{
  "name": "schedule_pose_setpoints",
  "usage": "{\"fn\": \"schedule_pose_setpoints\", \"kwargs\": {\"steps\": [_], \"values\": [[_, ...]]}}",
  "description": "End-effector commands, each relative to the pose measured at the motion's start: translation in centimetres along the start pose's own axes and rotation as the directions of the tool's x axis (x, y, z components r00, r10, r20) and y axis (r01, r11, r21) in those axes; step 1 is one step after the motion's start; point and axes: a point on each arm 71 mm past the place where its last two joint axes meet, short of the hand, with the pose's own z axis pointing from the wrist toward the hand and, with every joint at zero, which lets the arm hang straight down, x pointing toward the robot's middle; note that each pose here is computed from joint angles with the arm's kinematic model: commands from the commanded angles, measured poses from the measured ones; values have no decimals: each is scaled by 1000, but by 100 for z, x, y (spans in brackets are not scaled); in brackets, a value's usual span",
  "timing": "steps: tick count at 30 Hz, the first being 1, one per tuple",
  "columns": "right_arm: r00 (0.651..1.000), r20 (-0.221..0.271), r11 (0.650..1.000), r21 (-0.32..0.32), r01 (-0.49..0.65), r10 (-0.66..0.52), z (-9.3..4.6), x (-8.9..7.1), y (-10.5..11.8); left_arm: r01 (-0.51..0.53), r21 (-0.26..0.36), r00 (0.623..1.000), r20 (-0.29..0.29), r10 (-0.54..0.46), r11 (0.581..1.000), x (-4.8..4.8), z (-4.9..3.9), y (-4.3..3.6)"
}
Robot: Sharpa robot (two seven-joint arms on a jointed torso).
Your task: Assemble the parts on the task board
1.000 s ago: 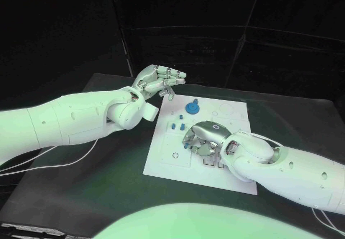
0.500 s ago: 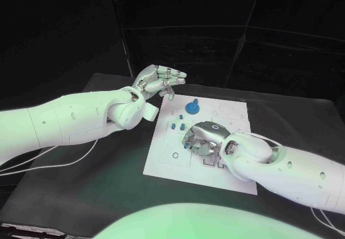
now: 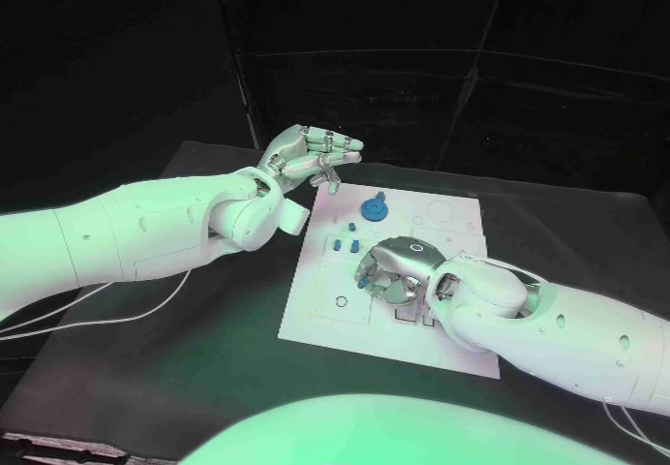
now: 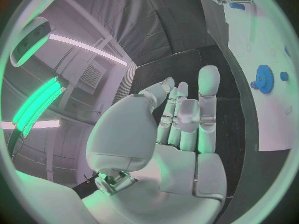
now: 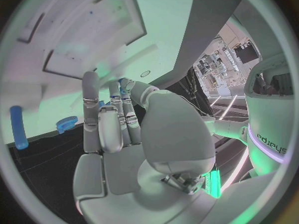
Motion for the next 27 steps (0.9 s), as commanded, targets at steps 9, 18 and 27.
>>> {"fn": "schedule_pose_setpoints", "kwargs": {"steps": [9, 18, 27], "values": [[999, 33, 1000, -11, -1, 2, -16, -19, -1, 5, 7, 1000, -3, -5, 1000, -1, 5, -17], [999, 51, 1000, -25, -18, 19, -19, -33, 11, 5, 5, 1000, -5, -5, 1000, -1, 8, -16], [996, 78, 999, -42, -27, 30, -41, -59, 40, 5, 3, 1000, -4, -5, 1000, -8, 10, -12]]}}
